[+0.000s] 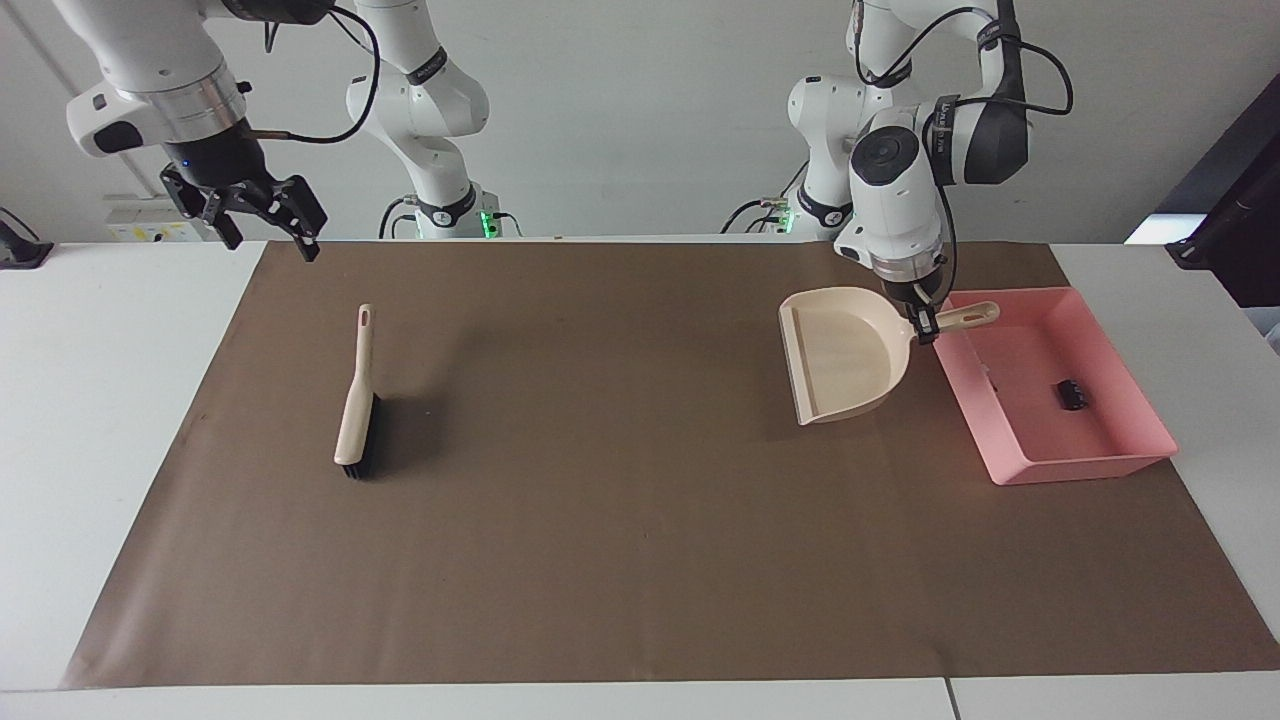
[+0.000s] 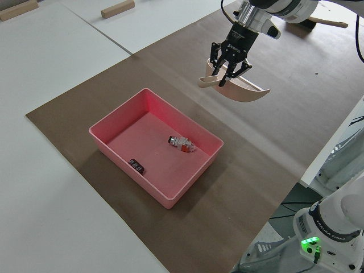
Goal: Clean e-waste and dump in bin
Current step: 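Lower the dustpan back onto the table beside the bin with the left gripper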
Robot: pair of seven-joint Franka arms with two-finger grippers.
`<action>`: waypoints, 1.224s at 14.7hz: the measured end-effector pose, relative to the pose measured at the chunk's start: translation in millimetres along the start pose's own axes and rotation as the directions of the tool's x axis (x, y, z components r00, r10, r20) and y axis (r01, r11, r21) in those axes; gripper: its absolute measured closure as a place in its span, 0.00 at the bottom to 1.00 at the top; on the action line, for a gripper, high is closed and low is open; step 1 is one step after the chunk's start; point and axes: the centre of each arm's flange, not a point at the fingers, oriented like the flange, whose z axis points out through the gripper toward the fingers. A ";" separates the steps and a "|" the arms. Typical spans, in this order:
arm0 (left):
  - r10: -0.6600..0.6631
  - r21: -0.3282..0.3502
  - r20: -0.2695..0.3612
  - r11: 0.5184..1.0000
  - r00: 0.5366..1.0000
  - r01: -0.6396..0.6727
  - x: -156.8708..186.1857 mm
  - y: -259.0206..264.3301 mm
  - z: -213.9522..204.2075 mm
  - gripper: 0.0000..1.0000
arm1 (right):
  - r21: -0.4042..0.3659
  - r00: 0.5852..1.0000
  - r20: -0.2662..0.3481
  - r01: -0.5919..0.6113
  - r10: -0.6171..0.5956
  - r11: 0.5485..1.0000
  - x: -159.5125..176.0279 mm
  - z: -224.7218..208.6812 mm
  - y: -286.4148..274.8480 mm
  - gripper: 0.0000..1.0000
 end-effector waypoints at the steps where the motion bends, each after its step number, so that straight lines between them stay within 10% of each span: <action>1: 0.006 0.003 -0.016 1.000 1.000 -0.006 9.0 -3.1 7.1 0.67 | -0.002 1.000 0.009 -0.003 0.003 1.000 3.0 4.8 1.1 0.00; 18: 0.070 0.023 -0.077 0.997 0.995 -0.069 81.4 -24.1 68.3 0.67 | -0.002 0.998 0.017 0.057 -0.057 0.998 4.8 8.7 1.0 0.00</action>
